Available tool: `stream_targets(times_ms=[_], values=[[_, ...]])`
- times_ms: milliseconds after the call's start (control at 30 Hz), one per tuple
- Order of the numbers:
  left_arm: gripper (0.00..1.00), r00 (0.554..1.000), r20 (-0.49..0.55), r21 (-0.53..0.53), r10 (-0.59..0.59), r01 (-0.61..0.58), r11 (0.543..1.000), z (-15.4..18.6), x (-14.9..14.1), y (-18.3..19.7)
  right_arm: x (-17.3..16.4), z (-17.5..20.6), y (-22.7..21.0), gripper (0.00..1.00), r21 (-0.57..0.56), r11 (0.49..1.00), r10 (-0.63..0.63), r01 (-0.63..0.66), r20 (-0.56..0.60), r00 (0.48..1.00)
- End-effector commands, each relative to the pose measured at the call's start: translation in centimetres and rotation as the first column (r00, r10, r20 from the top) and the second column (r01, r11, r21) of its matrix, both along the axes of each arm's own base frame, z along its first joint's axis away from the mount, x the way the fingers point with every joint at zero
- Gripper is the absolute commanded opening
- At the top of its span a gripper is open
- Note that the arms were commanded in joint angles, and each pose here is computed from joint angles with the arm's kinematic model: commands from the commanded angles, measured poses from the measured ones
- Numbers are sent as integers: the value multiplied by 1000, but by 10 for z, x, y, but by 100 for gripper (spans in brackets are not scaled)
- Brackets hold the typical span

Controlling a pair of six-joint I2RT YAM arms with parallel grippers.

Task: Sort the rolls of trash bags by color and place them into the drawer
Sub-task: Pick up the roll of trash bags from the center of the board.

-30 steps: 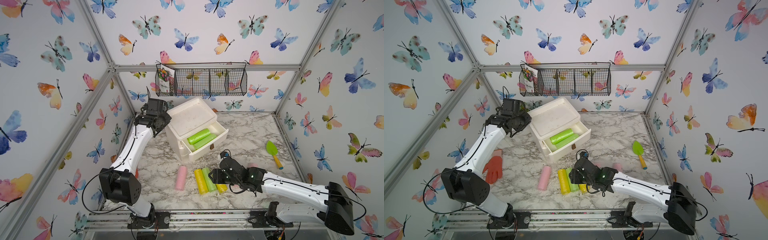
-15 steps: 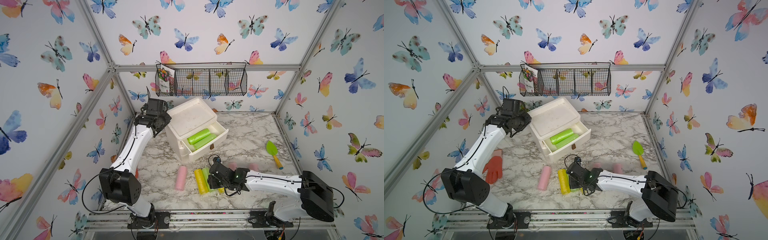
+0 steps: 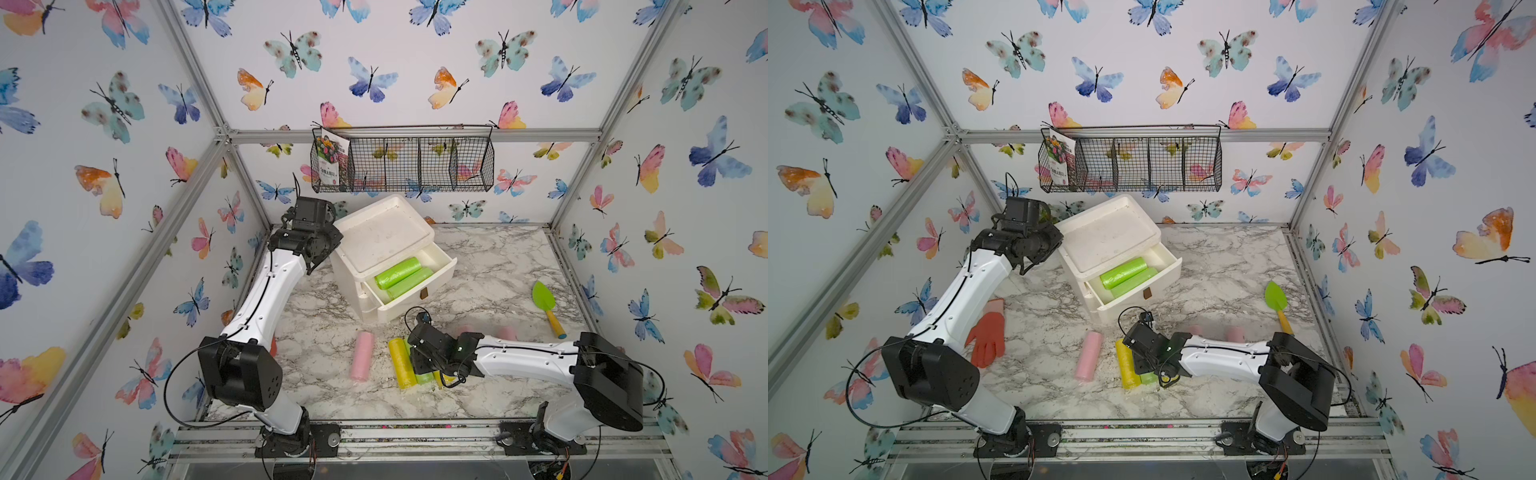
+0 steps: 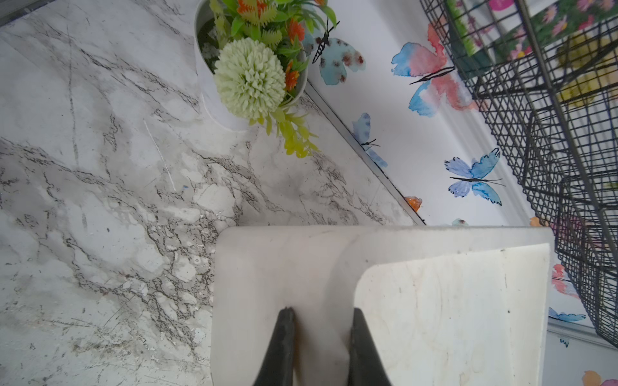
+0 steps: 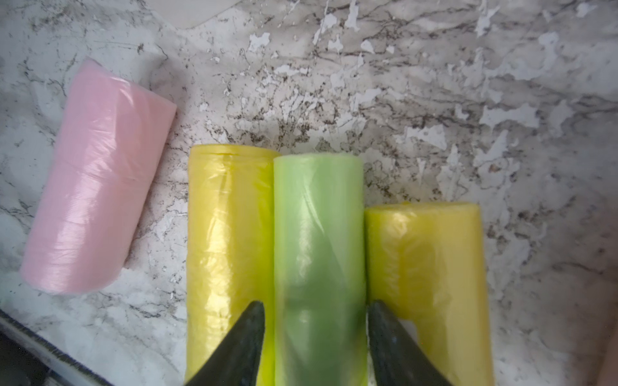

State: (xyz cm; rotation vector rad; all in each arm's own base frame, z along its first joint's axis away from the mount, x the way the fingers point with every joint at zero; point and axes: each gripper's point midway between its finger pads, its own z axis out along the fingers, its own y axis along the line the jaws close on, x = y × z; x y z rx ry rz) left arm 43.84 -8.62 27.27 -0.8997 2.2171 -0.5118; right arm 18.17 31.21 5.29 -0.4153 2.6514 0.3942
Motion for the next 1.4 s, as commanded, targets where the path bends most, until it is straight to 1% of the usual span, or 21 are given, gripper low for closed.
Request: stream_targets(times_ms=[0, 367, 433, 533, 700, 900, 1100, 1267, 1367], values=[[0, 999, -38, -177, -30, 23, 984, -15, 6, -30, 4, -3, 0, 50, -29, 1000, 2, -1, 23, 1000], [0, 998, -46, -177, -34, 25, 984, -19, 8, -31, 2, -21, -10, 49, -82, 997, -6, 6, 10, 1000], [0, 998, -49, -176, -33, 24, 984, -20, 8, -31, 2, -22, -10, 46, -92, 996, -1, 2, 9, 1000], [0, 998, -48, -177, -34, 25, 984, -20, 7, -31, 1, -23, -11, 38, -105, 994, 0, 0, 1, 1000], [0, 999, -44, -176, -32, 24, 984, -19, 8, -30, -1, -18, -17, 37, -95, 995, -24, 24, 0, 1000], [0, 998, -44, -177, -34, 26, 984, -18, 8, -31, -5, 17, -23, 36, -20, 999, -51, 51, 9, 999], [0, 998, -44, -181, -34, 25, 983, -18, 8, -31, -16, 72, -23, 35, 141, 989, -44, 43, 4, 999], [0, 999, -41, -181, -33, 25, 983, -17, 8, -31, -25, 128, -25, 35, 289, 956, -47, 46, -1, 999], [0, 999, -41, -184, -32, 24, 983, -18, 8, -32, -24, 168, -27, 35, 399, 915, -82, 63, 30, 996]])
